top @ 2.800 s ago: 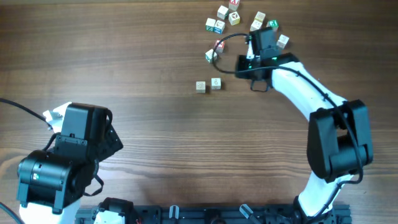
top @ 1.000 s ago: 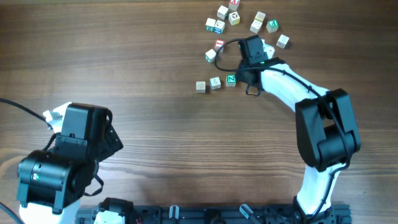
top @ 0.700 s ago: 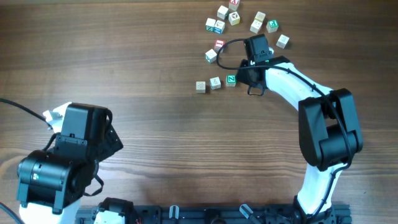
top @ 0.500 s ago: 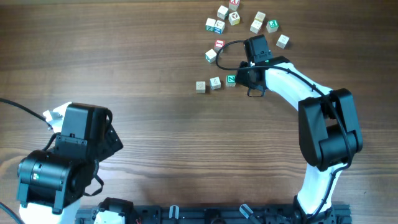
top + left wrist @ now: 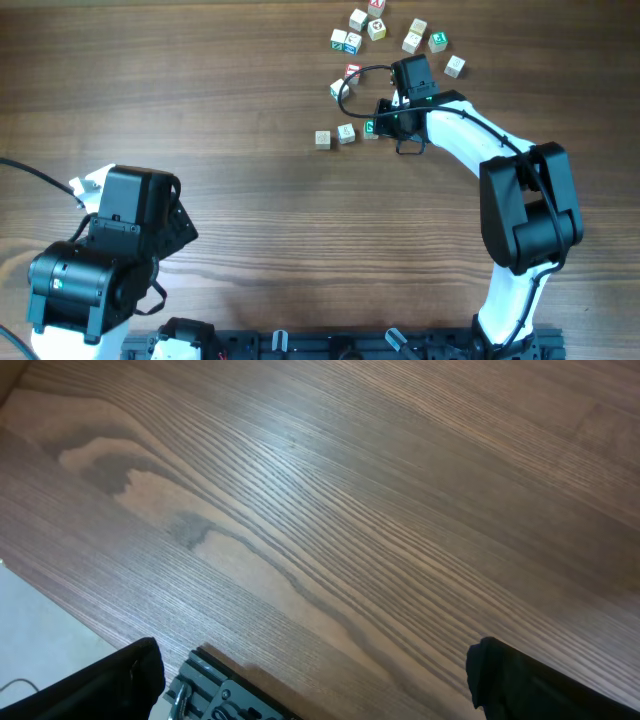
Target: Form a horizontal line
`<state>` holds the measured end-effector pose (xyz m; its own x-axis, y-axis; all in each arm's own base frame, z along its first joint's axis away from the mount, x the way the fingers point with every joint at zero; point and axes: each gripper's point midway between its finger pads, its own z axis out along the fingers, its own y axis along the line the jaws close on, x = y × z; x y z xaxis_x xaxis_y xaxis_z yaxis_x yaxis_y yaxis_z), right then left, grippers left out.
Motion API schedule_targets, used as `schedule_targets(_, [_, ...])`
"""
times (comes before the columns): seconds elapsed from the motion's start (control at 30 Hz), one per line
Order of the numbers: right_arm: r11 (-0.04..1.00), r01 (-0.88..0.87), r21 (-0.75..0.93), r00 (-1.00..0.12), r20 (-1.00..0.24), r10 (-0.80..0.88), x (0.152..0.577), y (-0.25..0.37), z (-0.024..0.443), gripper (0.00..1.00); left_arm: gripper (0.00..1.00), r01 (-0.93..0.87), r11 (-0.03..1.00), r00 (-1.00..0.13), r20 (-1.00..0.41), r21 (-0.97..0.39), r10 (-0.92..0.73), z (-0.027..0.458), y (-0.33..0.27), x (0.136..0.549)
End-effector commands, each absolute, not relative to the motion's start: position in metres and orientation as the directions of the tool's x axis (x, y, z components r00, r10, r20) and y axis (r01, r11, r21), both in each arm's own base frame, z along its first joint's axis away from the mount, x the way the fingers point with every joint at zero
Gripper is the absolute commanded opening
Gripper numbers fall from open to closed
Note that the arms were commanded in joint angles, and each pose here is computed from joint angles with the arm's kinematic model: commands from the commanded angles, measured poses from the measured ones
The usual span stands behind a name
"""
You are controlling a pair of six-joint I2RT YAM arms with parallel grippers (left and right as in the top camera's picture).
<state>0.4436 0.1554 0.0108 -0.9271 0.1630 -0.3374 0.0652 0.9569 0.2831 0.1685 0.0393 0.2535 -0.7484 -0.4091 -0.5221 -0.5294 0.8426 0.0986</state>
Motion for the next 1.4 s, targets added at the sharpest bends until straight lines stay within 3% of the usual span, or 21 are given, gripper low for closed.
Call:
schedule_targets(0.0, [0.945, -0.036, 0.325, -0.943, -0.325, 0.076, 0.438, 0.171, 0.006, 0.05, 1.0, -0.557, 0.825, -0.727, -0.535, 0.095, -0.43, 0.254, 0.043, 0.168])
schedule_targets(0.7, [0.942, -0.107, 0.317, -0.926, -0.376, 0.022, 0.441, 0.192, 0.009, 0.05, 1.0, -0.557, 0.825, -0.727, -0.535, 0.095, -0.43, 0.254, 0.043, 0.168])
schedule_targets(0.93, [0.957, -0.063, 0.283, -0.872, -0.483, 0.085, 0.469, 0.185, 0.02, 0.06, 1.0, -0.557, 0.825, -0.727, -0.535, 0.095, -0.43, 0.254, 0.043, 0.168])
schedule_targets(1.37, [0.929, -0.123, 0.349, -0.9, -0.434, 0.044, 0.458, 0.205, 0.007, 0.04, 1.0, -0.557, 0.825, -0.727, -0.535, 0.095, -0.43, 0.254, 0.043, 0.168])
